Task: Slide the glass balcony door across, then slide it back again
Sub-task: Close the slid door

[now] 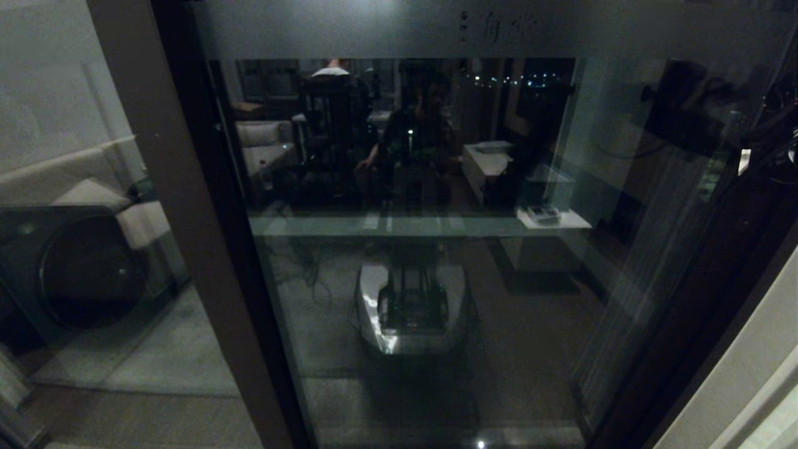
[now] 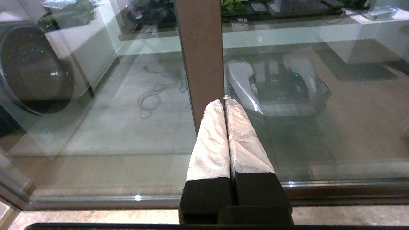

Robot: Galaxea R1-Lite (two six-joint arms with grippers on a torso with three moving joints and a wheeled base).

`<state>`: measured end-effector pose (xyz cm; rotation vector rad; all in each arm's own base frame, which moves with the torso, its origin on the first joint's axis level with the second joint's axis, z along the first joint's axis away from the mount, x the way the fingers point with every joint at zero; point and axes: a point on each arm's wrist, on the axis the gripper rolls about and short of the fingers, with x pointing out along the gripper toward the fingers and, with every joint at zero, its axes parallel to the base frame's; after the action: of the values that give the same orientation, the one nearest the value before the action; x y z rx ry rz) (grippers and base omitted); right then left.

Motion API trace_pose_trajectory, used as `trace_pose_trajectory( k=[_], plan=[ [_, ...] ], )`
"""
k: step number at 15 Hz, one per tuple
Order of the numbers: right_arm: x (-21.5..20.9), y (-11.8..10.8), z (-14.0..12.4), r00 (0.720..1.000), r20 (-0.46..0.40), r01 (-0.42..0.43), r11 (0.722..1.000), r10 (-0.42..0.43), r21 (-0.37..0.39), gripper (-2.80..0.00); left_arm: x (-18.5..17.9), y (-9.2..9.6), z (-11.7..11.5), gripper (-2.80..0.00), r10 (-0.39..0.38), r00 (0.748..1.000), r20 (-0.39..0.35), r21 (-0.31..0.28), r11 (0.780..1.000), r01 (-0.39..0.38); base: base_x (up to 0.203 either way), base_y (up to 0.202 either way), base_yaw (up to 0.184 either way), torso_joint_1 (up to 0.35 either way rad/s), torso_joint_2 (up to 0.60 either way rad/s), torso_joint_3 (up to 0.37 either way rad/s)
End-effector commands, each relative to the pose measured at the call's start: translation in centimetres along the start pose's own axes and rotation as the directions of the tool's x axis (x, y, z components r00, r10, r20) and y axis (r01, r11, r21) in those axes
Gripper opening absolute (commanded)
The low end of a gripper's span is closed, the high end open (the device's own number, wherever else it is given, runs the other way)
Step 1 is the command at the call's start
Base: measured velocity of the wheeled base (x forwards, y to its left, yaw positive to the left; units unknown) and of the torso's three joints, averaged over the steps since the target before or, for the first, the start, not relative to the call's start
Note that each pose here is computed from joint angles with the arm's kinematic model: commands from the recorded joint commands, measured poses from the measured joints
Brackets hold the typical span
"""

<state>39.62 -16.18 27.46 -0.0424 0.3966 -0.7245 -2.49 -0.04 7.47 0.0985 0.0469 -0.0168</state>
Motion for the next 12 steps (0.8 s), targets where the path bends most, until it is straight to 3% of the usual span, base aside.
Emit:
trace_pose_trajectory(
  k=[1,7,12],
  plan=[
    [0.0,-0.1,-0.1,1.0,-0.005,0.002,1.0,-0.002,-0.002,-2.8,0.0,0.0,0.0,-2.8,0.001,1.0,0.0,0.001,1.0,-0.001,0.0,0.0,0.0,0.0,0.0,0.0],
    [-3.3,-1.3,1.3,0.999,0.032,-0.008,1.0,0.008,0.017,-2.8,0.0,0.0,0.0,-2.8,-0.001,1.0,0.0,0.001,1.0,0.001,0.0,0.0,0.0,0.0,0.0,0.0],
    [-8.2,-3.0,1.6,0.994,0.058,-0.089,0.996,0.087,0.02,-2.8,0.0,0.0,0.0,-2.8,-0.001,1.0,0.0,0.001,1.0,0.001,0.0,0.0,0.0,0.0,0.0,0.0]
  ],
)
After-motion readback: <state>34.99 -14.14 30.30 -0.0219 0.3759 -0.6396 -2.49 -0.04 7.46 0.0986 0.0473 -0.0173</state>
